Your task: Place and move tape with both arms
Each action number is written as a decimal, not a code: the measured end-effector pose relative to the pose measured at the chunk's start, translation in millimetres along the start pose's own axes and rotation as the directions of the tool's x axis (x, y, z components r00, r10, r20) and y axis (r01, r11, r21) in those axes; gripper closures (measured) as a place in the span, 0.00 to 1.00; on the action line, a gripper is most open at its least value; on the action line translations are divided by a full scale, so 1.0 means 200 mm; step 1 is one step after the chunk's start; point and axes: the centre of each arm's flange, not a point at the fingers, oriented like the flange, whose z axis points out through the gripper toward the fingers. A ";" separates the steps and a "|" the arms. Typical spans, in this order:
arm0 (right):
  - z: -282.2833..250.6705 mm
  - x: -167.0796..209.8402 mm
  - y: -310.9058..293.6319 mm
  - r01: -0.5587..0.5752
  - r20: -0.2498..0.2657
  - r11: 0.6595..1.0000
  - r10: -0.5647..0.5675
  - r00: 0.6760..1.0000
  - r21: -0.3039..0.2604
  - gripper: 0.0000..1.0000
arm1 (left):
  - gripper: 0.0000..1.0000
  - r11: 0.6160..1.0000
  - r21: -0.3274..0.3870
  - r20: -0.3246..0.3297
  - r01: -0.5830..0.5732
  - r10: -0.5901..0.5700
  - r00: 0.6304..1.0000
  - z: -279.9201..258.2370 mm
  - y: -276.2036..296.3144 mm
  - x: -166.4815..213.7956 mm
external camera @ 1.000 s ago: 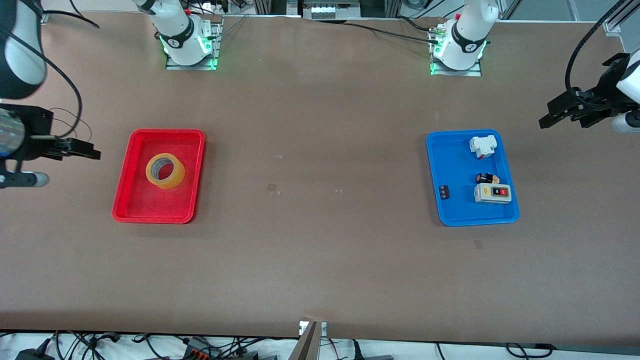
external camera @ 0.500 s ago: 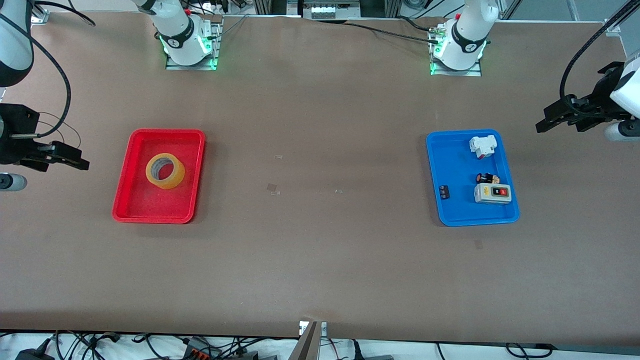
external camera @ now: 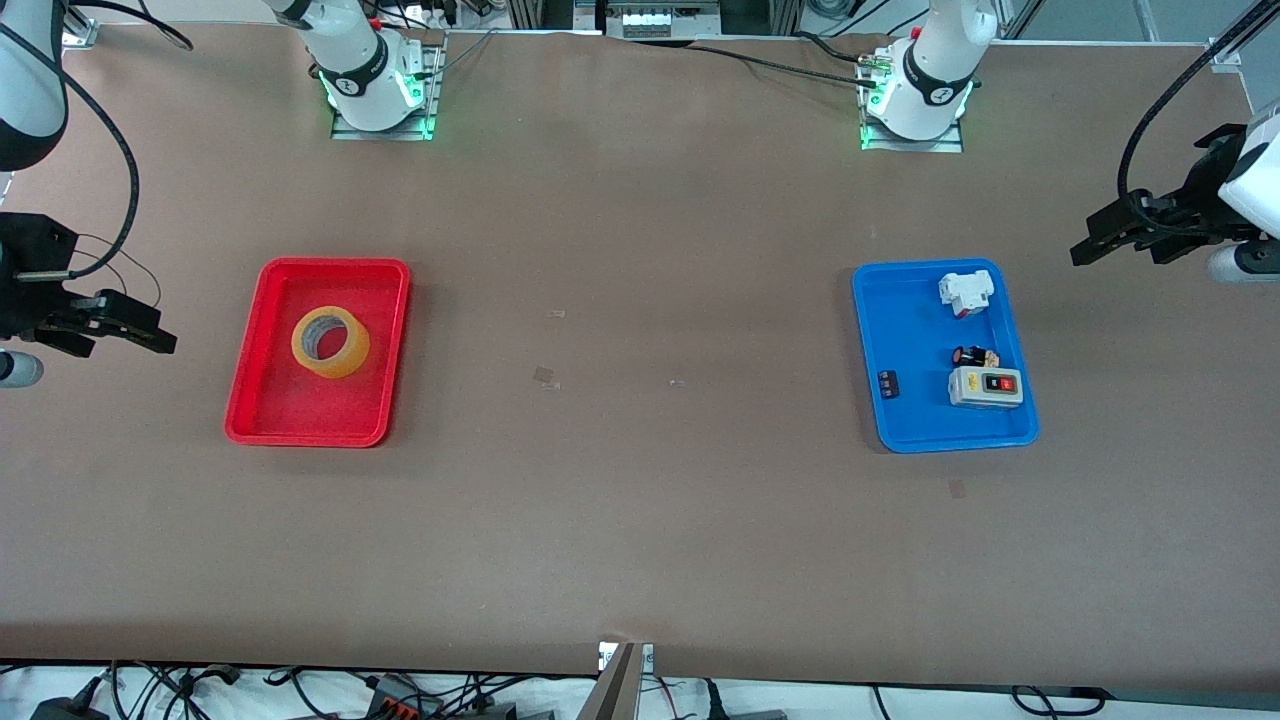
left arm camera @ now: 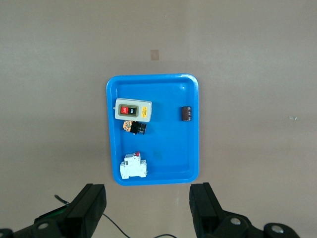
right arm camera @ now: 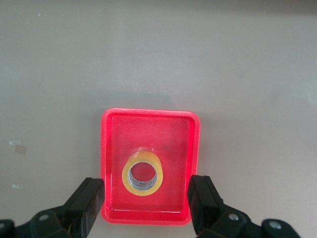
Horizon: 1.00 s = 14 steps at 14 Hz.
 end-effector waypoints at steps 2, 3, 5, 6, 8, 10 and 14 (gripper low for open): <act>0.05 -0.10 -0.01 0.001 -0.013 1.000 -0.001 1.000 -0.001 0.00 | 0.00 1.000 0.000 0.000 -0.002 0.002 1.000 0.00 0.00 0.00; 0.06 -0.17 -0.01 0.002 -0.020 1.000 -0.002 1.000 -0.001 0.00 | 0.00 1.000 0.000 0.000 -0.002 0.002 1.000 0.00 0.01 0.00; 0.05 -0.30 -0.02 0.002 -0.014 1.000 -0.002 1.000 0.000 0.00 | 0.00 1.000 0.000 0.000 -0.003 0.003 1.000 0.00 0.01 0.00; 0.03 -0.34 -0.02 0.001 -0.015 1.000 -0.001 1.000 0.000 0.00 | 0.00 1.000 0.000 0.000 -0.004 0.004 1.000 0.00 0.01 0.00; 0.00 -0.38 -0.01 -0.003 -0.006 1.000 0.003 1.000 0.000 0.00 | 0.00 1.000 0.000 0.000 -0.007 0.007 1.000 0.00 0.02 0.00; -0.01 -0.40 -0.01 -0.003 0.003 1.000 0.003 1.000 0.001 0.00 | 0.00 1.000 0.001 0.000 -0.011 0.011 1.000 0.00 0.03 0.00; -0.07 -0.43 -0.01 -0.004 -0.011 1.000 0.004 1.000 0.000 0.00 | 0.00 1.000 0.002 0.000 -0.022 0.022 1.000 0.00 0.06 0.00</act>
